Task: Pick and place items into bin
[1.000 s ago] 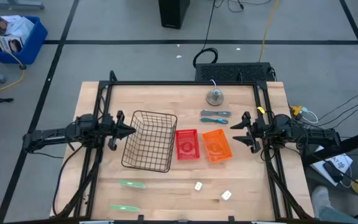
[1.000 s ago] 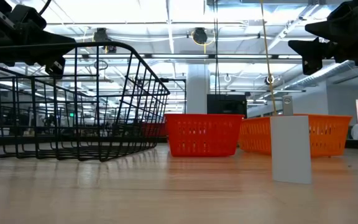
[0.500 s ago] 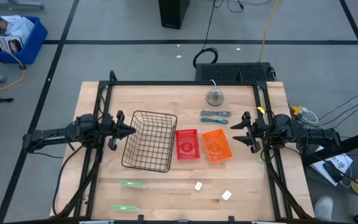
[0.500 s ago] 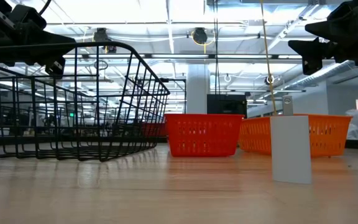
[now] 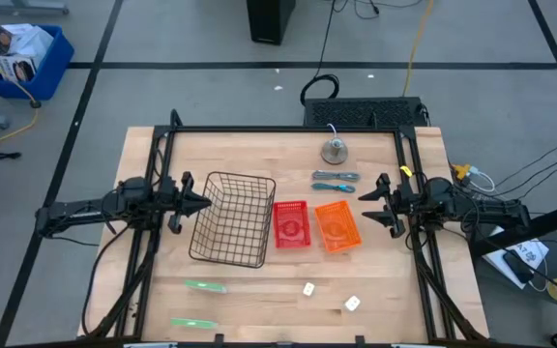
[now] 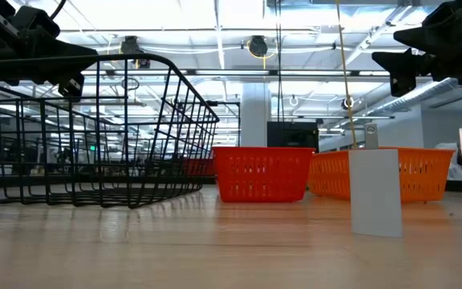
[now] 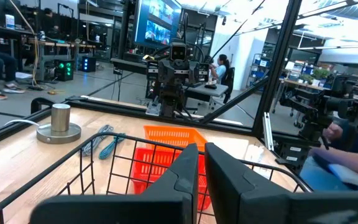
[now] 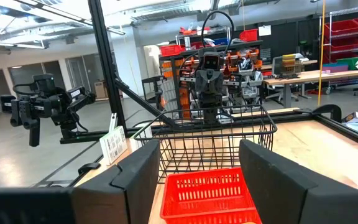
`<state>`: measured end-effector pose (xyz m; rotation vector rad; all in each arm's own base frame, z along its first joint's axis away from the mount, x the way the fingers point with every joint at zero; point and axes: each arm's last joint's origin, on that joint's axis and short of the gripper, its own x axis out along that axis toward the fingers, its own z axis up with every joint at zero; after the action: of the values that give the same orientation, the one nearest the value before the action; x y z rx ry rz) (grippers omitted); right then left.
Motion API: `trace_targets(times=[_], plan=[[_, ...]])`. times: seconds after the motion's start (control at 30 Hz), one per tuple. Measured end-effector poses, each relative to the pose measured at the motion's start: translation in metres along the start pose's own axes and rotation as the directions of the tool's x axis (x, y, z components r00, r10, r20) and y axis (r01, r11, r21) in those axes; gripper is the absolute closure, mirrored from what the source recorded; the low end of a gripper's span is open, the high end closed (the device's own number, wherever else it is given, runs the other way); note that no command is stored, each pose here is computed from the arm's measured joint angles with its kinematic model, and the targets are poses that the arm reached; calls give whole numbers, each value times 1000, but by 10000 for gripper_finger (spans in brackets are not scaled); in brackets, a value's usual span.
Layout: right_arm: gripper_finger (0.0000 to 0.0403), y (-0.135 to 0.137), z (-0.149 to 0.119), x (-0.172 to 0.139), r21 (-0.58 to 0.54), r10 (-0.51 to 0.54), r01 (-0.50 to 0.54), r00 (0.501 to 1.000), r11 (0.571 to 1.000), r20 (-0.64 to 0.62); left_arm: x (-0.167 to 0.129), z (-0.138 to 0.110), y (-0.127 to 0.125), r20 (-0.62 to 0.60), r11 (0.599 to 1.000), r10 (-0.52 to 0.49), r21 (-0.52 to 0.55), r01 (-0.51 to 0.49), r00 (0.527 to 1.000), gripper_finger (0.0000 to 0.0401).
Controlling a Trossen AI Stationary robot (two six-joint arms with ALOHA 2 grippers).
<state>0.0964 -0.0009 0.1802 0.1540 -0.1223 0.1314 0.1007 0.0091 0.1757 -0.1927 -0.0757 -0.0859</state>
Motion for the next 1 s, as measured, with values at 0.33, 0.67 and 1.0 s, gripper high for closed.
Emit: trace_targets(times=[0.33,0.67,1.0], plan=[[188,0,0,0,0,0,0,1000,1000,1,0,0,0,0,1000,0,0,0,1000,370],[188,0,0,0,0,0,0,1000,1000,0,0,0,0,0,1000,0,0,0,1000,370],[188,1,6,0,19,14,-15,998,1000,64,0,0,0,0,1000,0,0,0,1000,370]])
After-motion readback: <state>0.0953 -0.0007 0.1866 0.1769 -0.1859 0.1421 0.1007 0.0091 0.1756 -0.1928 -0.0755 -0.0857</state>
